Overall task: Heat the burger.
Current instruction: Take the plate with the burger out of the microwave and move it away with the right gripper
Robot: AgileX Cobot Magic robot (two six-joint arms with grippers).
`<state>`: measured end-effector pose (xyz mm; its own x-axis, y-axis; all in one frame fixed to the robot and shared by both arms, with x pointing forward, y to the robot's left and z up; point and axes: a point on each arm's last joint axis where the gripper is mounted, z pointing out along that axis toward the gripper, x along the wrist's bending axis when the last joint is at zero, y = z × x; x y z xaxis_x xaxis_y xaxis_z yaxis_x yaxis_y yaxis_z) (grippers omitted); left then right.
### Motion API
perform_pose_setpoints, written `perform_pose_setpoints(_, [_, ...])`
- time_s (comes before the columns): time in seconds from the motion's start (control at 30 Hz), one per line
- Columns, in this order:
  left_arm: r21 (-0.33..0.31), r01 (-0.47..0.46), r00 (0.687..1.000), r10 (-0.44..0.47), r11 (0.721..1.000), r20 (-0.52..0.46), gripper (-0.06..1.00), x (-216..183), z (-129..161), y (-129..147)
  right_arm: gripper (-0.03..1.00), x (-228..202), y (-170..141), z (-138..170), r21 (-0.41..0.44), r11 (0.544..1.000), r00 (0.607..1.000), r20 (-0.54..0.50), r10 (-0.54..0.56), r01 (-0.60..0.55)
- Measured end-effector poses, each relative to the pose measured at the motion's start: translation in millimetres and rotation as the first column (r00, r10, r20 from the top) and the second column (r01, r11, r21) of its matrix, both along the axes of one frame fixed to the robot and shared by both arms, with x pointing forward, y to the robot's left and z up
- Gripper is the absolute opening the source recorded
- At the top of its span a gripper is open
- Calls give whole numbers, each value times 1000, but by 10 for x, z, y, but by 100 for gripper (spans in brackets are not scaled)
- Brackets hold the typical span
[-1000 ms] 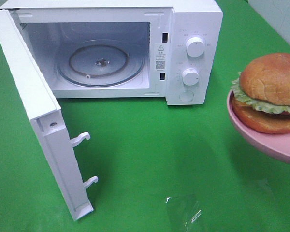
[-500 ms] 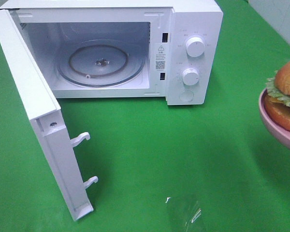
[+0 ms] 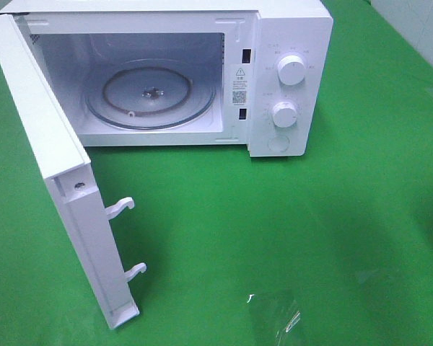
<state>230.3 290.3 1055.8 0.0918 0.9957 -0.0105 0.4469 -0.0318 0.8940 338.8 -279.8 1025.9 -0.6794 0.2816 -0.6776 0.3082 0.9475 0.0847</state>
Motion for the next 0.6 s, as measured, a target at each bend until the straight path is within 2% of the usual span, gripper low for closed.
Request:
perform_pose_setpoints(0.1, [0,0,1000,0,1000,0,99,0,0,0,10,-1,-4,12,9,1000,1000,2,-17,17])
perform_pose_setpoints(0.2, [0,0,1000,0,1000,0,99,0,0,0,10,11,-4,109,55,996,997,19,-75,74])
perform_pose_setpoints(0.43, [0,0,1000,0,1000,0,99,0,0,0,10,98,41,126,20,990,990,-17,-141,141])
perform_pose_setpoints(0.6, [0,0,1000,0,1000,0,99,0,0,0,10,188,110,155,36,978,978,-35,-204,205])
